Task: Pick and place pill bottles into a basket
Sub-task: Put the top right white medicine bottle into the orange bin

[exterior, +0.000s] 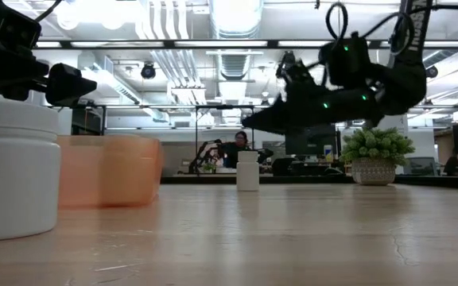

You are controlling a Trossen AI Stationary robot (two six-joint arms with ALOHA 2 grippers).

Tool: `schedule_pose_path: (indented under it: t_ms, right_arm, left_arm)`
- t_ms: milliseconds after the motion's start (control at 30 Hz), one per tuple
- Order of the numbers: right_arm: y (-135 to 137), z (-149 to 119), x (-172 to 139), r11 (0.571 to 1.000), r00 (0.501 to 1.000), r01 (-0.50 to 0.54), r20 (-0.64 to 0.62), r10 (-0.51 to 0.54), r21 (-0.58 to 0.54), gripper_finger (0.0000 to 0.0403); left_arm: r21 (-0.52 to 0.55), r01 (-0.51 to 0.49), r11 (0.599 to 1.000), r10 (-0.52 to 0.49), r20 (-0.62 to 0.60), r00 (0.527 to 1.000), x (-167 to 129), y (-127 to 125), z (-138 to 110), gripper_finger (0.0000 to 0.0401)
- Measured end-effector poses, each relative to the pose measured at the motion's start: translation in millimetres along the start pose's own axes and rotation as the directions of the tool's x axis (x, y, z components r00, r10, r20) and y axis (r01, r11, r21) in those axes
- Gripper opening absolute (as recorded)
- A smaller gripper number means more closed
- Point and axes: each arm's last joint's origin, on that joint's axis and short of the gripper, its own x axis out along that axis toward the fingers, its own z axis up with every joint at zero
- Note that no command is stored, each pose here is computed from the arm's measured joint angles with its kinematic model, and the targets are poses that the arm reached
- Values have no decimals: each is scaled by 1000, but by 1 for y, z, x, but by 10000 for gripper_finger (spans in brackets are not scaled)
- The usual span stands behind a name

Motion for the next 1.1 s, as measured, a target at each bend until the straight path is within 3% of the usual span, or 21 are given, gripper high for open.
schedule_pose_path:
  t_ms: [500, 1100]
  right_arm:
    - [-14, -19, -7, 998, 998, 51, -42, -49, 40, 180]
    - [-16, -36, 3, 993, 998, 54, 19, -57, 100, 185]
  left_arm:
    - [0, 0, 1000, 0, -2, 1000, 0, 0, 0, 345]
    - [0, 0, 1000, 0, -4, 1000, 0, 0, 0, 345]
